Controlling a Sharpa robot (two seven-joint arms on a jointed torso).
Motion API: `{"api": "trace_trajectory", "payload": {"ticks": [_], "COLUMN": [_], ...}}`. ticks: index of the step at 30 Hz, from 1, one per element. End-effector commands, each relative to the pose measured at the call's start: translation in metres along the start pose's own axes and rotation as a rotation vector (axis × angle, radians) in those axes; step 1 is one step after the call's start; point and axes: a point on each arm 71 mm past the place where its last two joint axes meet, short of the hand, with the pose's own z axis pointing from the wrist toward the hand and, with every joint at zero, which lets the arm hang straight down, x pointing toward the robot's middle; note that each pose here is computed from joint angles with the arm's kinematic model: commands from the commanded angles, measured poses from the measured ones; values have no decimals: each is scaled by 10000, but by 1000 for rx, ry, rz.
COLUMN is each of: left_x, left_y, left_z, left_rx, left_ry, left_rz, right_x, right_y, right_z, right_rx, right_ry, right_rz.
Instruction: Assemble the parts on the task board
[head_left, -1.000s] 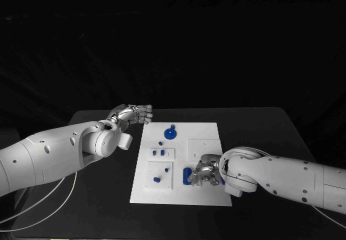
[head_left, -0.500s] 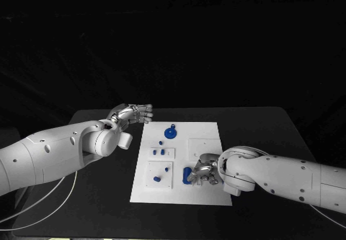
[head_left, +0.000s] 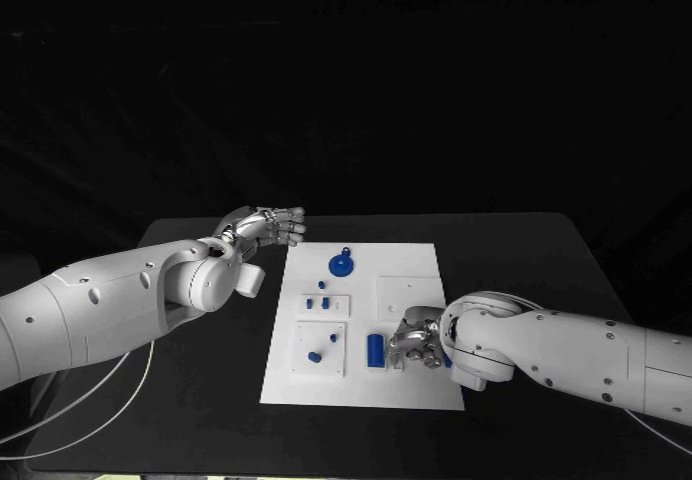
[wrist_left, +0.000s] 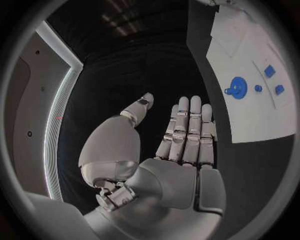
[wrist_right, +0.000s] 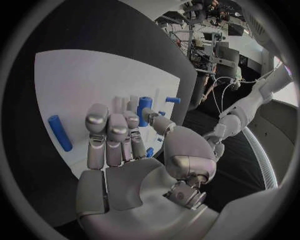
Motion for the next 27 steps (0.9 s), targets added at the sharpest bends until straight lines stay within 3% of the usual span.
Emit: {"api": "trace_trajectory", "payload": {"ticks": [1,14,21,27], "left_x": [18,8,-12,-3], "left_y": [-12,-12,-10,-11], "left_z": [2,5,3,3], "left_rx": [8,9,8,8], "left_ry": [15,12,6,10], "left_rz": [-8,-8,-6,-7], "right_x": [13,-70,-357,-584], "right_y": [10,-104,-172,-311], "right_z": [-1,-57,-246,-394], "right_rx": [-3,-20,-50,-17], "right_ry": [5,-53,-120,-153], "right_rz": [-19,13,-15,-49]}}
